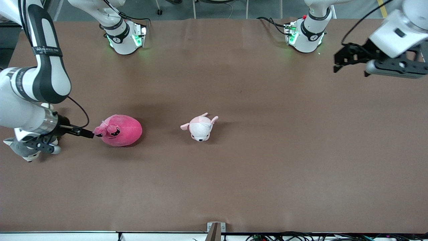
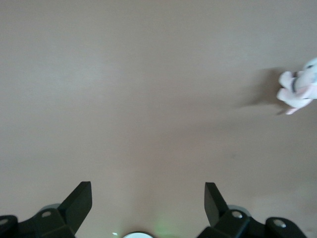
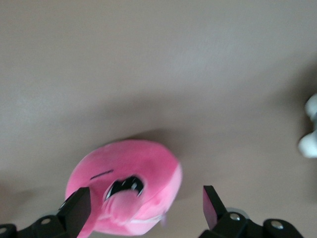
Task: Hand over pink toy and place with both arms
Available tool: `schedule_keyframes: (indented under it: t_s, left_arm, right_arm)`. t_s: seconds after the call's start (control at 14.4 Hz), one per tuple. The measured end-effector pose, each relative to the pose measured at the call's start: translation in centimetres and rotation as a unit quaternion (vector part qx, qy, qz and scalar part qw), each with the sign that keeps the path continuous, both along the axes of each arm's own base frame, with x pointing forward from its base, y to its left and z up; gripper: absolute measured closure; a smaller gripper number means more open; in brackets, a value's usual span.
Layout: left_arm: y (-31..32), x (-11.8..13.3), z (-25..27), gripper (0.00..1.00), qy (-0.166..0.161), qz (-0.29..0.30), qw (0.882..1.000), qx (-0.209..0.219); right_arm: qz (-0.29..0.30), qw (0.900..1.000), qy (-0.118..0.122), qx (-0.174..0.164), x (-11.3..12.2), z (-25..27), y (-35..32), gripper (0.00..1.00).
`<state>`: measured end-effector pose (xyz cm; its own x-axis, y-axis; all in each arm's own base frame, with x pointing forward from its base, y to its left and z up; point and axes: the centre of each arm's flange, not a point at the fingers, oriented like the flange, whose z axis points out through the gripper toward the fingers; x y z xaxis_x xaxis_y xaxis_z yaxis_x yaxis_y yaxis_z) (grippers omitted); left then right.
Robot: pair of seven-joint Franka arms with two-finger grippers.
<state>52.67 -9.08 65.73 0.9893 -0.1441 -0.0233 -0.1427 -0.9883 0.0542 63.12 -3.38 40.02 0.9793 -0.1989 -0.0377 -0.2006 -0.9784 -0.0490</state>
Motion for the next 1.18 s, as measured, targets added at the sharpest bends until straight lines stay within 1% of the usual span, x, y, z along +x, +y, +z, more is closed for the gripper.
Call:
schedule_keyframes:
  t_s: [0.14,0.21,0.35,0.49,0.62,0.69,0.97,1.18]
  left_arm:
    - [3.3,1.0,-0.6,0.00,-0.004,-0.007,1.000,0.006]
    - [4.8,1.5,-1.0,0.00,-0.006,-0.006,1.000,0.005]
    - [7.0,2.4,-2.0,0.00,-0.003,0.006,1.000,0.001]
    - [8.7,3.1,-3.0,0.00,0.003,0.019,1.000,-0.002]
    - [9.7,3.5,-3.5,0.00,0.004,0.027,1.000,-0.004]
    - [9.9,3.5,-3.4,0.00,0.003,0.028,1.000,-0.004]
    - [10.0,3.9,-2.7,0.00,-0.019,0.029,0.999,0.009]
    - [9.9,4.2,-2.3,0.00,-0.036,0.029,0.999,0.009]
  right_arm:
    - [0.027,0.999,-0.015,-0.016,0.6,1.6,-0.1,0.00]
    - [0.035,0.999,-0.016,-0.018,0.8,2.2,-0.1,0.00]
    - [0.049,0.999,-0.004,-0.020,1.0,4.5,-0.1,0.00]
    - [0.056,0.998,0.007,-0.022,1.0,8.7,-0.3,0.00]
    - [0.060,0.998,0.006,-0.029,0.7,12.5,-0.4,0.00]
    - [0.060,0.998,0.004,-0.030,0.6,13.5,-0.4,0.00]
    - [0.060,0.998,0.007,-0.032,0.8,13.4,-0.5,0.00]
    - [0.060,0.998,0.008,-0.032,0.8,13.3,-0.5,0.00]
